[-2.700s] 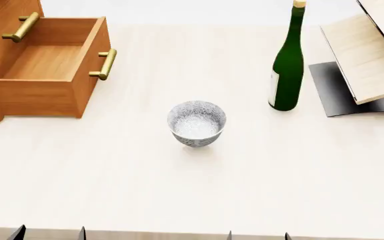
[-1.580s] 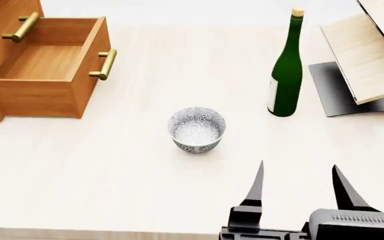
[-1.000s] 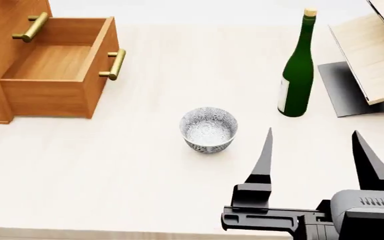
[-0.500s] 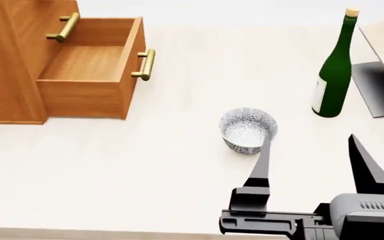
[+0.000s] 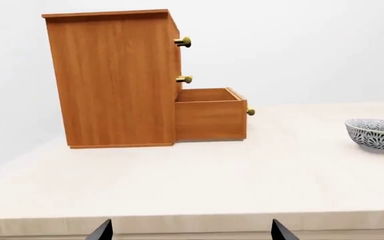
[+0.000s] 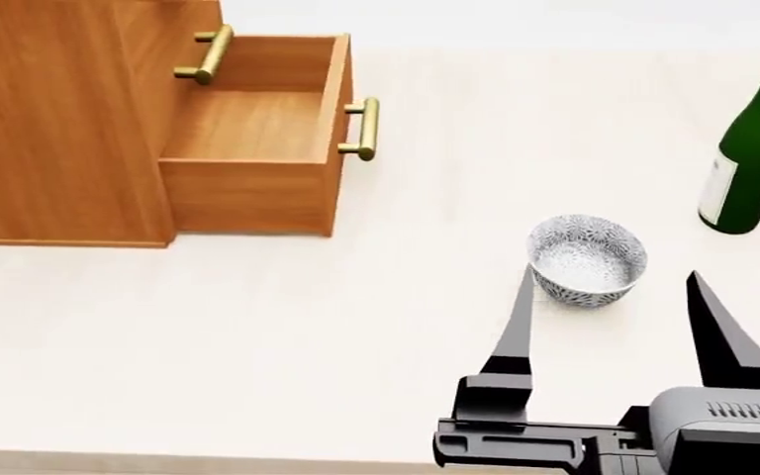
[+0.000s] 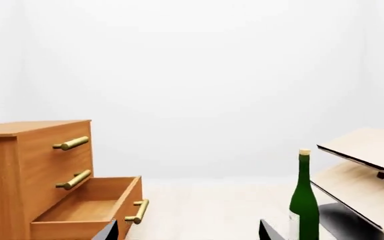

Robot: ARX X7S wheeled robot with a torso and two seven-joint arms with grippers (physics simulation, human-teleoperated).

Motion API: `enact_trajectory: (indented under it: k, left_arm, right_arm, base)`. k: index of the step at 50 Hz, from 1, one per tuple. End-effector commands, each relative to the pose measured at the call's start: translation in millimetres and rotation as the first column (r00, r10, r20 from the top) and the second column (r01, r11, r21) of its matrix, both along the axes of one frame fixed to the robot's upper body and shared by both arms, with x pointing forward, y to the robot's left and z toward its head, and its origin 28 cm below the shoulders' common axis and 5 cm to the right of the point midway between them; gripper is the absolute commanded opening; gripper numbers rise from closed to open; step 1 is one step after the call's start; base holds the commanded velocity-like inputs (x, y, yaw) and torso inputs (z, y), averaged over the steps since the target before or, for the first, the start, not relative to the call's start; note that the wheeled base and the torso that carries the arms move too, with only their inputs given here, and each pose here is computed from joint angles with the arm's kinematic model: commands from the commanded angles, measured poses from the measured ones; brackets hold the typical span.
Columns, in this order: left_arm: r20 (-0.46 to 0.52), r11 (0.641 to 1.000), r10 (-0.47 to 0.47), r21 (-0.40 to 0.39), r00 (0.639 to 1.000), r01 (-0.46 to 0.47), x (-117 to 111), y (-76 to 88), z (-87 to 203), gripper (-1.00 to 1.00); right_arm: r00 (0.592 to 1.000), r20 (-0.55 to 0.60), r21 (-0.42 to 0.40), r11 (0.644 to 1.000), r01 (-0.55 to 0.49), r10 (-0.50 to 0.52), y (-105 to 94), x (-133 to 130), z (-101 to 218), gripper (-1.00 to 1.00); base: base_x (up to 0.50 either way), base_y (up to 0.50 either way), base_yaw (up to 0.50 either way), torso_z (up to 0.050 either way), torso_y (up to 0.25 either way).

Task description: Put the bowl in the bottom drawer of the cabinet and close it.

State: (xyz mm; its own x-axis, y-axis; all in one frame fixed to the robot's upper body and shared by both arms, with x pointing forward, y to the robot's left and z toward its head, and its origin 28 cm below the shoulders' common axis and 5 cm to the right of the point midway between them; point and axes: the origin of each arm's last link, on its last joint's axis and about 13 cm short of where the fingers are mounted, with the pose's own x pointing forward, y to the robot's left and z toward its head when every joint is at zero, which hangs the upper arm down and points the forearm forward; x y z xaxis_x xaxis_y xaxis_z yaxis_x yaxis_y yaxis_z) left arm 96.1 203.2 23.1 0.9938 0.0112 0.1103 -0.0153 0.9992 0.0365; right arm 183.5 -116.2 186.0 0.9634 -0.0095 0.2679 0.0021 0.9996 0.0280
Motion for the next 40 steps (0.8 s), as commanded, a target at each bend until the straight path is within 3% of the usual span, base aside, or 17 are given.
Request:
enact_trajectory:
  k: [1,14,40]
  left_arm:
    - [0.001,1.0,0.0,0.001,1.0,0.0,0.3,0.2,-0.4,1.0]
    - [0.0,1.0,-0.003,0.001,1.0,0.003,-0.1,-0.2,0.1,1.0]
    - [-0.001,1.0,-0.003,0.0,1.0,0.003,-0.6,-0.3,0.9,1.0]
  right_arm:
    - [1.0,-0.003,0.01,1.0,-0.006,0.006,0.6,0.4,-0.8,1.0]
    - [1.0,0.0,-0.007,1.0,-0.008,0.008,1.7,0.0,-1.7,1.0]
    - [1.0,-0.002,0.004,1.0,-0.009,0.009,2.1,-0.4,-3.5,1.0]
  base:
    - [0.0,0.5,0.0,0.0,0.0]
    - [0.0,0.12,0.0,0.0,0.0]
    - [0.0,0.5,0.0,0.0,0.0]
